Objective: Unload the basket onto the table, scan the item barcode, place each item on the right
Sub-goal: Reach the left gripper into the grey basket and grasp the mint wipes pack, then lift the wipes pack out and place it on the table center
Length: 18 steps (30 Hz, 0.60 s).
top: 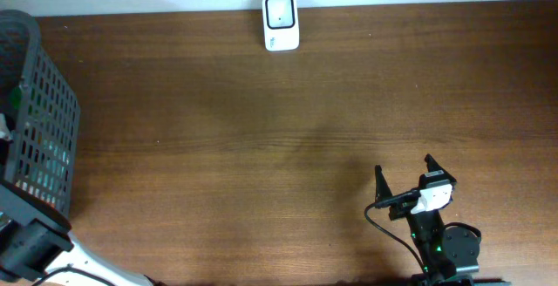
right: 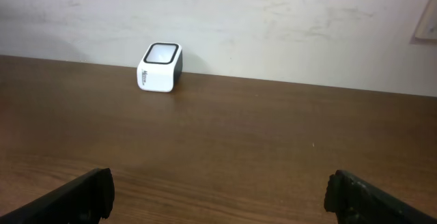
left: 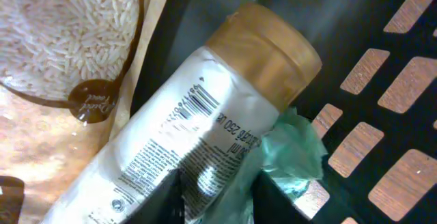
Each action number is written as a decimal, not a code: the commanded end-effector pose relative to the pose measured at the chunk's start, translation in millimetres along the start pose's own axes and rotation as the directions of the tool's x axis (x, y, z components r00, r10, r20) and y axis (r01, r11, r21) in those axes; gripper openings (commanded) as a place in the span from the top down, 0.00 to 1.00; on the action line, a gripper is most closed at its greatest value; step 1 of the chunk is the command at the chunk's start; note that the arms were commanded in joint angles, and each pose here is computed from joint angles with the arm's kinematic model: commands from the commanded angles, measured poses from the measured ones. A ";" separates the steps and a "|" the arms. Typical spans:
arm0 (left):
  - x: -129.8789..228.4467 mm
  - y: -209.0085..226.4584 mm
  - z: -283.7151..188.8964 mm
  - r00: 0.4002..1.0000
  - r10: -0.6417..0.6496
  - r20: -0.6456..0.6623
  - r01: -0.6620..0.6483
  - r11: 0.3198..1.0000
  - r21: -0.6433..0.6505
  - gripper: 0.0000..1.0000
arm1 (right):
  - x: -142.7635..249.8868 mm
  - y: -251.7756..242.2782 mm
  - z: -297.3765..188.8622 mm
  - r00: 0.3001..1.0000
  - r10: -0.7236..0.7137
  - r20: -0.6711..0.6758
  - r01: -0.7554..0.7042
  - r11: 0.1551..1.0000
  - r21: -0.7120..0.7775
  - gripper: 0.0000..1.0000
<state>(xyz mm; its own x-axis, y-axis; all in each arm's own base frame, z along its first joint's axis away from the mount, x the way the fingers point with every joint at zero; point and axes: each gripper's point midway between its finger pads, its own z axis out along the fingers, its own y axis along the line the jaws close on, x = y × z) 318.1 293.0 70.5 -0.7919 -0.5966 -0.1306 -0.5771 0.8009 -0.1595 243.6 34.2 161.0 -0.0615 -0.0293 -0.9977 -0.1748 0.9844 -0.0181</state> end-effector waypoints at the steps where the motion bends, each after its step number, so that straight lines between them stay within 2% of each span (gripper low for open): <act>1: 8.7 -8.1 11.9 0.999 0.000 -0.047 0.001 1.000 0.022 0.88 | 3.0 0.6 0.3 1.000 0.004 -0.003 -0.004 1.000 -0.004 0.02; 4: -0.6 -8.6 -0.4 1.000 0.005 -0.022 -0.004 1.000 0.017 1.00 | 3.0 0.6 0.3 1.000 0.004 -0.003 -0.004 1.000 -0.004 0.02; 18: -61.6 -24.5 -112.6 0.975 -0.019 0.222 0.016 1.000 0.014 1.00 | 3.0 0.6 0.3 1.000 0.004 -0.003 -0.004 1.000 -0.004 0.02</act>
<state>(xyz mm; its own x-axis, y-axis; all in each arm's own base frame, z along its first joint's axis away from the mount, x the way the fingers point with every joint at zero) 345.5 311.9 161.9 -0.7598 -0.5919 -0.2690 -0.5748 0.8049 -0.1475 243.6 34.2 161.0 -0.0615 -0.0297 -0.9977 -0.1749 0.9844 -0.0185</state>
